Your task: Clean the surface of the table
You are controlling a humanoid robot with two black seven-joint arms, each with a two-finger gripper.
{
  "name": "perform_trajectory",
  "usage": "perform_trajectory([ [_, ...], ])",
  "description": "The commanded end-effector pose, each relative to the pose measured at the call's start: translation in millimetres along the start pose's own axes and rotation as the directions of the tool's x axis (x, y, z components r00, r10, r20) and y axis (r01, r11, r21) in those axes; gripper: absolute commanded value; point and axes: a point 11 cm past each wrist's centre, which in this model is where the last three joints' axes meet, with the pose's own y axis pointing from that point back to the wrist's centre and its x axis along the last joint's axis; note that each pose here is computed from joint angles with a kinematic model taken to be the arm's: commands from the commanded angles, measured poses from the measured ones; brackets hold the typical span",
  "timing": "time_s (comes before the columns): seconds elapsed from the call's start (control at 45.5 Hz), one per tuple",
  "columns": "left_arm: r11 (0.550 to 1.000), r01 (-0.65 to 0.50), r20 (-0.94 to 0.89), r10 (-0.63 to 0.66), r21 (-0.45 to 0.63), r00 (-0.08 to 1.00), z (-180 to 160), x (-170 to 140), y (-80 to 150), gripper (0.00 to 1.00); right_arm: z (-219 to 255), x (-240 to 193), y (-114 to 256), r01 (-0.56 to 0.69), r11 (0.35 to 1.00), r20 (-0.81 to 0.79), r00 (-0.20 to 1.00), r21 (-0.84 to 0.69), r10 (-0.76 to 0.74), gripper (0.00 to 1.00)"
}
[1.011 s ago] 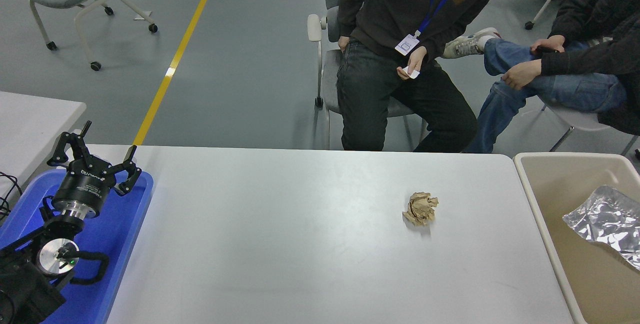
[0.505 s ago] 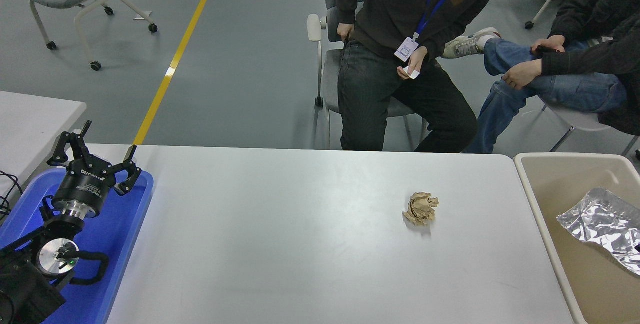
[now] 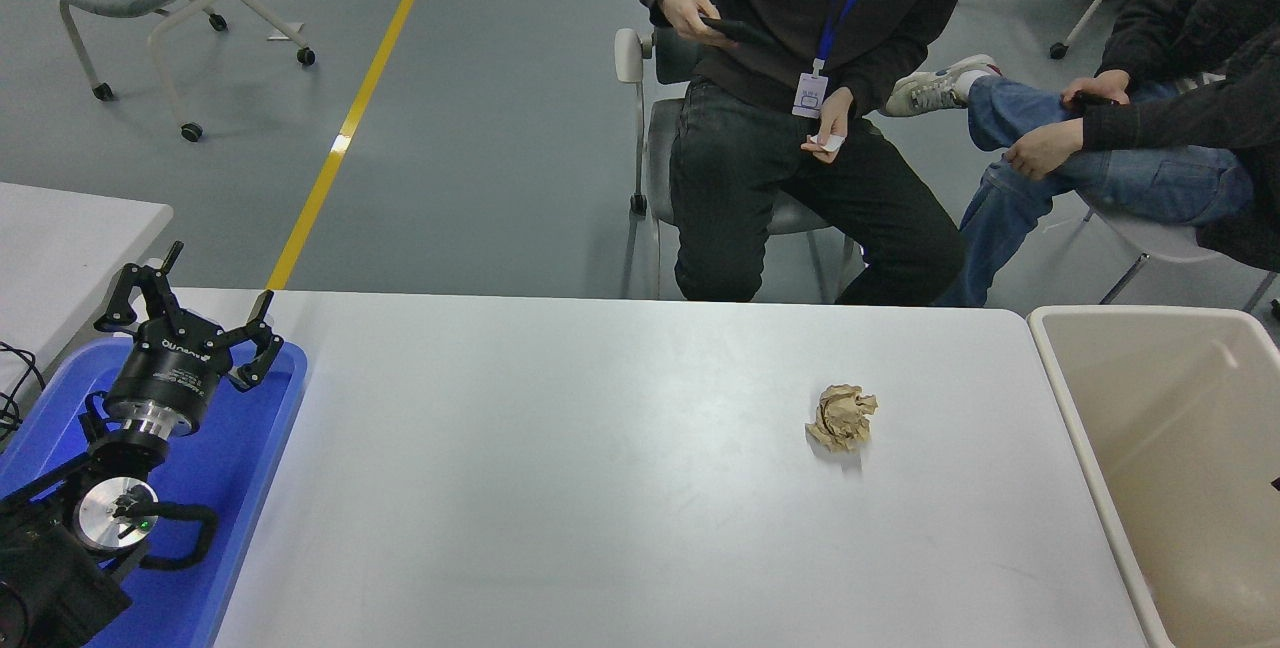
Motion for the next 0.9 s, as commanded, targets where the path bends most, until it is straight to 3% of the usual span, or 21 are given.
perform_trajectory([
  [0.0,1.0,-0.001,0.0,0.001,0.0,1.0,0,0,0,1.0,0,1,0,-0.002,1.0,0.0,1.0,0.0,0.002,0.94],
  [0.549,1.0,0.0,0.002,0.0,0.0,1.0,1,0,0,1.0,18,39,0,-0.054,0.998,0.053,0.997,-0.031,0.055,0.94],
  [0.725,1.0,-0.001,0.001,0.001,-0.001,1.0,1,0,0,1.0,7,49,1,-0.056,0.998,0.281,0.958,0.0,0.053,0.93],
  [0.879,1.0,-0.001,0.001,0.001,-0.001,1.0,1,0,0,1.0,-1,56,1,-0.047,0.998,0.576,0.817,0.033,0.02,0.95],
])
